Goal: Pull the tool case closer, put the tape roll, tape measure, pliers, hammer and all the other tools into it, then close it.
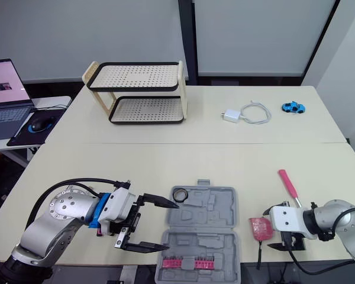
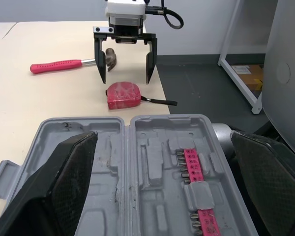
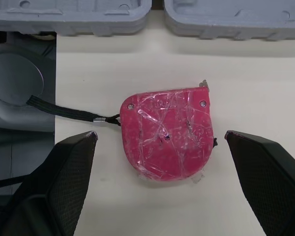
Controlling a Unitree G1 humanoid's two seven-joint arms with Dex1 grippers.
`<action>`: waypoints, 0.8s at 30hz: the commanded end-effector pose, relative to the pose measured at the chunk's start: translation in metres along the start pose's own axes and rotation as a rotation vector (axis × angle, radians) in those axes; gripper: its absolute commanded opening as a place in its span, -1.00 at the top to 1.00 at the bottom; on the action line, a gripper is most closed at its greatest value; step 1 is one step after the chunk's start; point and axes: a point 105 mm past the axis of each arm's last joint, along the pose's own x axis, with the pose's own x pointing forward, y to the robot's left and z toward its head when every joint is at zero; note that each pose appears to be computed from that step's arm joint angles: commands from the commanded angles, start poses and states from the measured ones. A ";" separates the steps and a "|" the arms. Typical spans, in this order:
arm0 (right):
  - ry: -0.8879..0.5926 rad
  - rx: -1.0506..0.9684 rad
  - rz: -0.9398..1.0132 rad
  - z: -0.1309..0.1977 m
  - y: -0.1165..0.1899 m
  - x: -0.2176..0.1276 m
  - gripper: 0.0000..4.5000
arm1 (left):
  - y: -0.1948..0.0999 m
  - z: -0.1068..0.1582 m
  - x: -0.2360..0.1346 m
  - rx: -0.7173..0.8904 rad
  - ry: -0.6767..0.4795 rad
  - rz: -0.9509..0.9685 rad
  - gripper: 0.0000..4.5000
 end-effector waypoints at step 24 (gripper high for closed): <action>0.007 -0.006 -0.010 -0.011 -0.009 0.023 -0.82 | 0.000 0.010 0.005 0.028 -0.012 -0.011 -1.00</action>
